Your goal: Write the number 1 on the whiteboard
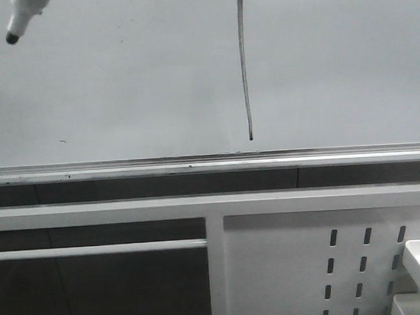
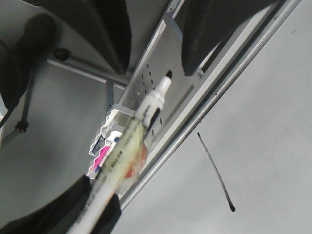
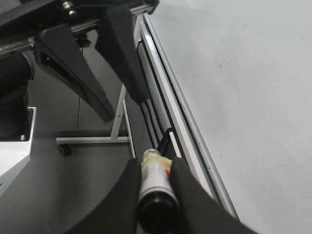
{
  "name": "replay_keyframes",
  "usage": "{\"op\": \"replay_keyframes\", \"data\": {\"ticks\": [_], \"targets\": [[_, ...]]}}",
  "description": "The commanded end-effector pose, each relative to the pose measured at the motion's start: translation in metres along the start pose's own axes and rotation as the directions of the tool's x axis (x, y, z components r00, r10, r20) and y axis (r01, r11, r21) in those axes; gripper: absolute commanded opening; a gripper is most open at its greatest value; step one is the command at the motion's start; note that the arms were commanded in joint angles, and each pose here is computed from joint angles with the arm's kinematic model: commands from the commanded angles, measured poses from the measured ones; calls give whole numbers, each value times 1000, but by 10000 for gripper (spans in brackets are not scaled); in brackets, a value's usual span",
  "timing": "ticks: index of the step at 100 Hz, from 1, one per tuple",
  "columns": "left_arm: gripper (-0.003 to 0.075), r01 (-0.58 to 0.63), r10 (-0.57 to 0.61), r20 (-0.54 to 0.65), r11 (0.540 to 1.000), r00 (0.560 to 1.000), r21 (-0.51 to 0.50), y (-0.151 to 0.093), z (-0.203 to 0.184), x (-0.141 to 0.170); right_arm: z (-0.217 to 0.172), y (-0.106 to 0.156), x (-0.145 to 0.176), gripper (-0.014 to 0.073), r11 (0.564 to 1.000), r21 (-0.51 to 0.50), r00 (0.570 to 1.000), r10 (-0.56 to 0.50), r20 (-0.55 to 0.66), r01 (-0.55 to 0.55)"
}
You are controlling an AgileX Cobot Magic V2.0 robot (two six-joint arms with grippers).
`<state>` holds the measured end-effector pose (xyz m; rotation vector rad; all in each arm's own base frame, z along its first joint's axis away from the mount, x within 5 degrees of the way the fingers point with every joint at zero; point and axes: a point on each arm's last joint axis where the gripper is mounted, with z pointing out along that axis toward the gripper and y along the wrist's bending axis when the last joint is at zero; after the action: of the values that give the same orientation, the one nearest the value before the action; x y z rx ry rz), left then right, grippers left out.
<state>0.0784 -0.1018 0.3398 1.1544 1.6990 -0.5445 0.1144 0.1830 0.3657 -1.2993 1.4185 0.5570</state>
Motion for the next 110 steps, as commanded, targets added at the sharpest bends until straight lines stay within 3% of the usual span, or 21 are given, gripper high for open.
{"op": "replay_keyframes", "data": {"ticks": [1, 20, 58, 110], "targets": [[248, -23, 24, 59, 1000, 998, -13, 7, 4, -21, -5, -7, -14, -71, 999, 46, 998, -5, 61, 2], [248, -142, 141, 13, 990, 990, 22, 9, 19, -20, -5, -7, -15, -71, 999, 52, 998, -17, 62, 14], [248, -135, 135, -22, 991, 991, 23, 16, 37, -19, -4, -1, -18, -71, 996, 34, 993, -87, 74, 85], [221, -80, 80, 0, 996, 997, 38, 15, 42, -21, -1, 4, -21, -71, 995, 30, 991, -94, 96, 92]]}}
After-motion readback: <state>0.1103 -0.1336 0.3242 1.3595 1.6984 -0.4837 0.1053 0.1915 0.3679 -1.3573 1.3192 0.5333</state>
